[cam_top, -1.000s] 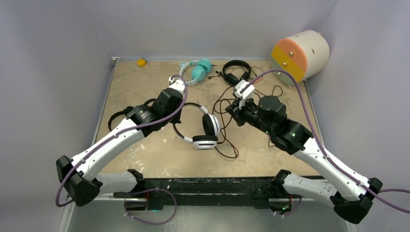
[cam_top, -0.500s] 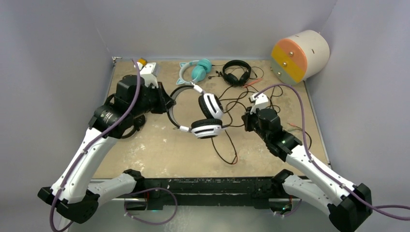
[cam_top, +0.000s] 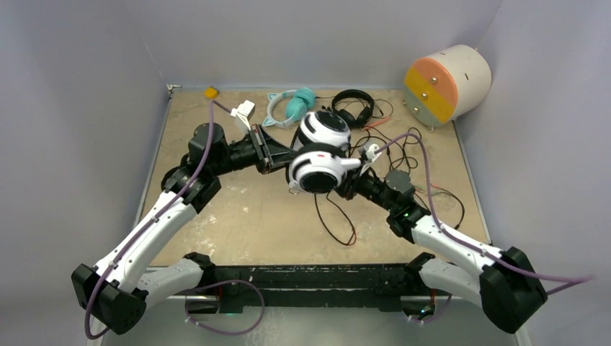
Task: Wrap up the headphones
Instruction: Wrap the headphones cable around the headphones.
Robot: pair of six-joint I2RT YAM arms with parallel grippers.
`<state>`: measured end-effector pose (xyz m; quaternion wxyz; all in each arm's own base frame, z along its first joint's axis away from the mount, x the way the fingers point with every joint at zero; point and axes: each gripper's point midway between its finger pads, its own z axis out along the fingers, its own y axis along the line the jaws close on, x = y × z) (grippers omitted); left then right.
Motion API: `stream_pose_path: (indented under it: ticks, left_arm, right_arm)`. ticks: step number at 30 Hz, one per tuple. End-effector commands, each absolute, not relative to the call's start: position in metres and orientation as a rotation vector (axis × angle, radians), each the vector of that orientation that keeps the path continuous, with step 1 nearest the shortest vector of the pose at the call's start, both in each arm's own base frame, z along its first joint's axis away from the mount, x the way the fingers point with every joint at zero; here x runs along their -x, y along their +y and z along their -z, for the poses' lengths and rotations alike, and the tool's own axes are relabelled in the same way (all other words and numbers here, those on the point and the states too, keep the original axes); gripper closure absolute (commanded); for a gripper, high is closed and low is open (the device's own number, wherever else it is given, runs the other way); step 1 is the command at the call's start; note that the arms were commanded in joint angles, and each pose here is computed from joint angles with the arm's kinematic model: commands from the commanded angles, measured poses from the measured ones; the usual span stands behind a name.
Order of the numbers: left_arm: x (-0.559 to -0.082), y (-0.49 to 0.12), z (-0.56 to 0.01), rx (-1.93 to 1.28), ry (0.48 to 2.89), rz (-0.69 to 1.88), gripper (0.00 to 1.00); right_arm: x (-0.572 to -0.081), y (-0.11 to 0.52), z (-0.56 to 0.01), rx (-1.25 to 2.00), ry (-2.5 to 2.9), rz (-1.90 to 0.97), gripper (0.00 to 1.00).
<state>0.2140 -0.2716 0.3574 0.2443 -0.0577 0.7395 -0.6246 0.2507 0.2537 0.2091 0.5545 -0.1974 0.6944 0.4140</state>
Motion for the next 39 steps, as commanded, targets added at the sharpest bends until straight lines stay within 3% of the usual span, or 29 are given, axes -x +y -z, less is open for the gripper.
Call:
stream_pose_path:
  ticks: [1,6,11,17,21,27,33,39]
  left_arm:
    - [-0.182,-0.271,-0.462,0.017,1.691,2.037,1.0]
    - [-0.183,-0.271,-0.466,0.018,1.686,2.038,1.0]
    - [-0.183,-0.271,-0.463,0.022,1.708,2.025,1.0]
    - [-0.199,-0.275,-0.457,0.102,1.753,2.006,1.0]
    - [-0.223,-0.279,-0.457,0.224,1.799,1.962,1.0]
    - [-0.29,-0.244,-0.418,0.692,1.861,1.491,1.0]
    - [-0.317,-0.202,-0.407,0.828,1.611,1.315,1.0]
    - [-0.337,-0.172,-0.38,0.915,1.588,1.062,1.0]
  right_arm:
    - [-0.234,0.278,-0.229,0.546,1.504,-1.189,0.72]
    - [-0.235,0.298,-0.226,0.581,1.468,-1.312,0.5]
    - [-0.242,0.315,-0.213,0.623,1.513,-1.376,0.47]
    - [-0.228,0.344,-0.172,0.669,1.658,-1.377,0.61]
    - [-0.211,0.359,-0.15,0.697,1.745,-1.345,0.78]
    - [-0.191,0.363,-0.134,0.708,1.87,-1.317,1.0]
    - [-0.166,0.38,-0.124,0.783,1.98,-1.147,1.0]
    - [-0.144,0.398,-0.13,0.915,2.008,-1.092,1.0]
